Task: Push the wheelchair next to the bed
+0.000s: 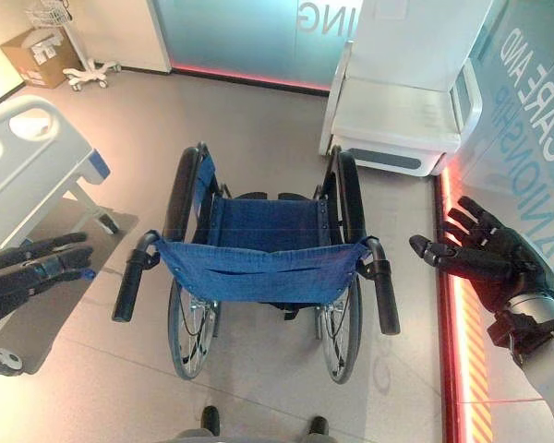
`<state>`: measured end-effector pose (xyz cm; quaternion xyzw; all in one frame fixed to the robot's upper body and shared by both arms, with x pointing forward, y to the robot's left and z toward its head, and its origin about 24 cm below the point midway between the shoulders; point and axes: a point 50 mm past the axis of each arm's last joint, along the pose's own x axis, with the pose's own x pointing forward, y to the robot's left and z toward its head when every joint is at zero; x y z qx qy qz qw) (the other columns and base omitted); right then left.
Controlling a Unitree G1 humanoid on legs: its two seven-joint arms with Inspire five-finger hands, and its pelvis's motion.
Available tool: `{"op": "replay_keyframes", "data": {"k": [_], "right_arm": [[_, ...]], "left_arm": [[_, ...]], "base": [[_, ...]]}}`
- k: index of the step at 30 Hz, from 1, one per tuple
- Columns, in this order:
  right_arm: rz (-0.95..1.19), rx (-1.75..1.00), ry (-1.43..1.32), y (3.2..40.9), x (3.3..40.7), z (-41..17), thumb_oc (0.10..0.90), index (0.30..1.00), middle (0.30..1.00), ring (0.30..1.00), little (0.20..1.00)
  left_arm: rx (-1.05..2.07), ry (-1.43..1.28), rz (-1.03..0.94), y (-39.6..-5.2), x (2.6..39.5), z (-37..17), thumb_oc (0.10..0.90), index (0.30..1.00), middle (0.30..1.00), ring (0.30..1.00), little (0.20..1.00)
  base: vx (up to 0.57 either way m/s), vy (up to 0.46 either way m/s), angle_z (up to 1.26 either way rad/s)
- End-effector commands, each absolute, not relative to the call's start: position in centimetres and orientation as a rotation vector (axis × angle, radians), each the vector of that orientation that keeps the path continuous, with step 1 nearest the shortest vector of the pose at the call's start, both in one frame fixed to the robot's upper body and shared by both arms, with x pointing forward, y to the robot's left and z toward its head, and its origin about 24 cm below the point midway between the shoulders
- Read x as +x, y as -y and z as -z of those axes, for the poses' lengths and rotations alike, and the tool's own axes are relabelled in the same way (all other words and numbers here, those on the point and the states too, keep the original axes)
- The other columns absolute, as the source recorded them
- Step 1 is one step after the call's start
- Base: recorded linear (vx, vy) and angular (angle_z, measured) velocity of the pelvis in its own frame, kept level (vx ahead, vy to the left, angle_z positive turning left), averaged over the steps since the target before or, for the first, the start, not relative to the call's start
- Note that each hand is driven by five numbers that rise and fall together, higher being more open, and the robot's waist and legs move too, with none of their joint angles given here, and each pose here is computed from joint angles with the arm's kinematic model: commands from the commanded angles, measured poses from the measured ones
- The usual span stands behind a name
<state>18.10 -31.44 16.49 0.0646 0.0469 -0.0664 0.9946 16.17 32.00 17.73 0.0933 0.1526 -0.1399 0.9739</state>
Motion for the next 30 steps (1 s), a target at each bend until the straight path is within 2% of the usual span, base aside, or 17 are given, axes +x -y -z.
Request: {"op": "replay_keyframes", "data": {"k": [1, 8, 12, 22, 30], "right_arm": [[0.034, 0.109, 0.070, 30.0, 19.1, -20.5, 0.800, 0.900, 0.900, 0.900, 0.900], [-0.060, 0.084, -0.106, 28.1, 19.0, -18.5, 0.800, 0.900, 0.900, 0.900, 0.900], [-0.034, 0.014, -0.125, 27.8, 19.4, -18.2, 0.800, 0.900, 0.900, 0.900, 0.900], [0.009, -0.136, -0.226, 28.5, 19.2, -17.7, 0.800, 0.900, 0.900, 0.900, 0.900], [0.096, -0.232, -0.213, 29.0, 20.3, -17.7, 0.800, 0.900, 0.900, 0.900, 0.900]], "left_arm": [[0.266, -0.149, 0.399, -29.8, 17.7, -21.2, 0.800, 0.900, 0.900, 0.900, 0.900], [0.269, -0.256, 0.468, -28.2, 17.9, -19.6, 0.800, 0.900, 0.900, 0.900, 0.900], [0.292, -0.288, 0.460, -28.1, 18.2, -19.2, 0.800, 0.900, 0.900, 0.900, 0.900], [0.464, -0.426, 0.369, -29.9, 17.8, -19.1, 0.800, 0.900, 0.900, 0.900, 0.900], [0.452, -0.413, 0.360, -29.9, 18.3, -19.7, 0.800, 0.900, 0.900, 0.900, 0.900]], "base": [[0.00, 0.000, 0.00], [0.01, -0.003, 0.00], [0.01, 0.001, 0.00], [0.02, 0.002, 0.00], [0.03, 0.000, 0.00]]}}
